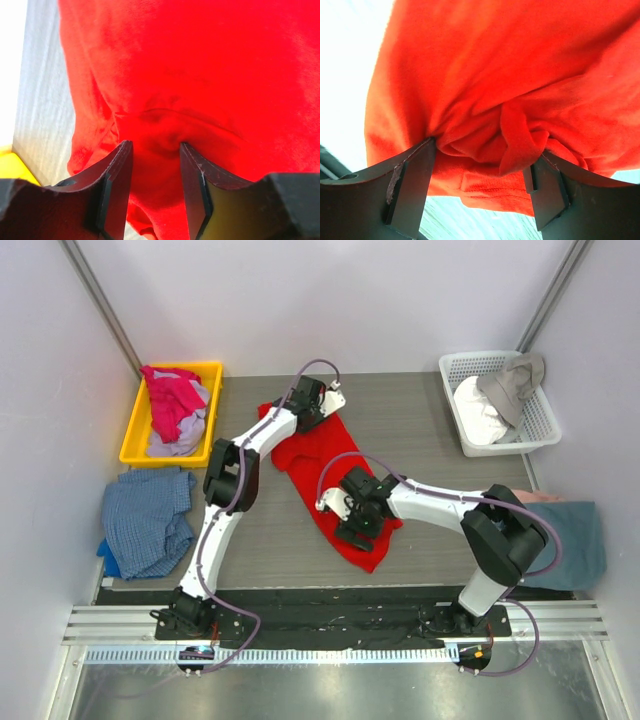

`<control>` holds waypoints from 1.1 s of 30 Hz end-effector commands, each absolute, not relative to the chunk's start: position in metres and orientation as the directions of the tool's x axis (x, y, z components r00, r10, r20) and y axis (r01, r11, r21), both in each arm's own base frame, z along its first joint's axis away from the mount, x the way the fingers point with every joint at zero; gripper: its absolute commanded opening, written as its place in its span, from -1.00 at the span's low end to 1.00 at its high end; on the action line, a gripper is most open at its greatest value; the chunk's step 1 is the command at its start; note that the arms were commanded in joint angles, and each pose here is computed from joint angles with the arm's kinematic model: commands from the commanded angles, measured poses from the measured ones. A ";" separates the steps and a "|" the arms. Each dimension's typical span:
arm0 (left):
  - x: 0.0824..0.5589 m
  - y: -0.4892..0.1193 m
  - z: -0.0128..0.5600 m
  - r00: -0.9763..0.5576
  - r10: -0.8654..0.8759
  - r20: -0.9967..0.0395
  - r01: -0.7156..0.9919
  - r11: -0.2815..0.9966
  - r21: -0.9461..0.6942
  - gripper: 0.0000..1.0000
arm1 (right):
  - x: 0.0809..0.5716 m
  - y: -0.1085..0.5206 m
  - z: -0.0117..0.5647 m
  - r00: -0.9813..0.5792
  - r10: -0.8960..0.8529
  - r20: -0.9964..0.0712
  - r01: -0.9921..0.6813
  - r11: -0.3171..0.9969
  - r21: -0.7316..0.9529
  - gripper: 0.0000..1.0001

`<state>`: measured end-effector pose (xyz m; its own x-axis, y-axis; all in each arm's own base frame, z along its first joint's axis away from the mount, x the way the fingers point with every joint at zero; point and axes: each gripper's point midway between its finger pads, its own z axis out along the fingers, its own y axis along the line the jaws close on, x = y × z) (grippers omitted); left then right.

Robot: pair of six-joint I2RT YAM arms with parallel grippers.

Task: Fold and stack the t-shirts
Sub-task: Rotate the tshirt 90 degrees

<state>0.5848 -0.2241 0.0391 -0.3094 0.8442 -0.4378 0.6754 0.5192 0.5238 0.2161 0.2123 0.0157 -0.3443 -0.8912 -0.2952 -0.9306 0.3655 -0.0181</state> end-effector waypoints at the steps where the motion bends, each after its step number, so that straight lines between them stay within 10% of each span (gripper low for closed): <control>1: 0.605 -0.231 0.028 -0.267 0.851 -0.453 0.651 0.505 0.566 -0.05 | 0.181 0.233 0.005 -0.372 -0.886 -0.277 -0.928 0.348 0.135 0.53; 33: 0.589 -0.313 0.033 -0.047 0.877 -0.478 0.690 0.374 0.620 0.03 | 0.143 0.327 0.034 -0.126 -0.910 -0.395 -0.986 0.072 0.147 0.53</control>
